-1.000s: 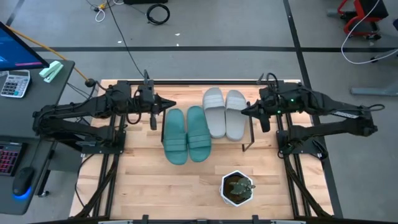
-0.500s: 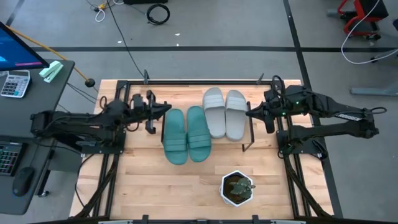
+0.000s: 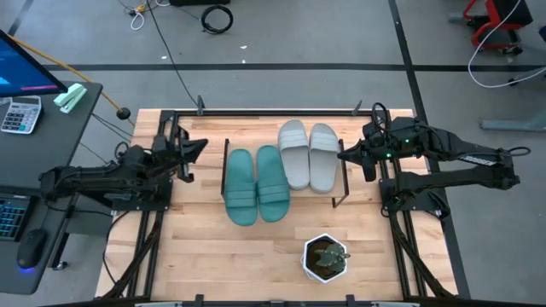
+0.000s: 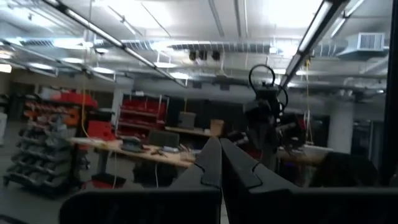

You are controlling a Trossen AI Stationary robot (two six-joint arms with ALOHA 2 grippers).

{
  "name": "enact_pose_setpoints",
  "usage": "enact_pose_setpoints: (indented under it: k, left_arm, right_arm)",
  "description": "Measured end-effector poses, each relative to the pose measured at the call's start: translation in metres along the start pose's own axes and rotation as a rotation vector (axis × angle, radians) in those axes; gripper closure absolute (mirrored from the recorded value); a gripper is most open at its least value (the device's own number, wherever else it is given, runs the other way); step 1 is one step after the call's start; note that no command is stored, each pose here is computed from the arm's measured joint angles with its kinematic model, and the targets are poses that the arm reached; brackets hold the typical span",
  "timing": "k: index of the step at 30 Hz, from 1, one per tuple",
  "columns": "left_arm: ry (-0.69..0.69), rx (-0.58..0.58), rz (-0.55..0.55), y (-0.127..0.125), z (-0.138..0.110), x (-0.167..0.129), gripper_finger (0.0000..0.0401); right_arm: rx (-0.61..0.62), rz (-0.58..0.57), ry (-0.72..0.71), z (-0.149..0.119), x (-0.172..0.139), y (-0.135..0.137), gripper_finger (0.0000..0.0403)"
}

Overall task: Pick and place slides into the shelf
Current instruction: Return to Home Position

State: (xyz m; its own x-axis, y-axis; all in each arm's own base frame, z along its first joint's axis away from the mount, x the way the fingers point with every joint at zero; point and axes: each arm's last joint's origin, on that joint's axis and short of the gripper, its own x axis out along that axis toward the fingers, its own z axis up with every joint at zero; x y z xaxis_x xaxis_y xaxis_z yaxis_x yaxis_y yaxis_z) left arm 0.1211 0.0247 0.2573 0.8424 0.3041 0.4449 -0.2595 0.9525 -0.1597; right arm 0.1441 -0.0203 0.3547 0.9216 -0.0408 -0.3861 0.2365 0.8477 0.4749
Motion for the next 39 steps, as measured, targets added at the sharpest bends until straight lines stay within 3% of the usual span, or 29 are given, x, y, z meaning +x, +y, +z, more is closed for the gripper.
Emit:
enact_pose_setpoints:
  k: [9, 24, 28, 35, 39]
  left_arm:
    - [-0.007, 0.023, 0.021, 0.004, 0.003, -0.024, 0.0401]
    - [0.077, 0.083, 0.072, 0.008, 0.000, -0.038, 0.0401]
    - [0.103, 0.083, 0.074, 0.008, -0.004, -0.039, 0.0401]
    - [0.030, 0.021, 0.052, 0.009, -0.029, -0.048, 0.0401]
    - [0.028, 0.046, 0.057, 0.007, -0.029, -0.048, 0.0401]
  right_arm:
    - [0.055, -0.011, -0.006, 0.000, 0.000, 0.000, 0.0403]
    - [0.091, -0.036, -0.020, 0.000, 0.000, -0.001, 0.0402]
    - [0.091, -0.037, -0.021, 0.000, 0.000, -0.001, 0.0402]
    - [0.130, -0.063, 0.006, -0.003, 0.000, -0.003, 0.0402]
    - [0.144, -0.069, 0.014, -0.003, 0.000, -0.004, 0.0402]
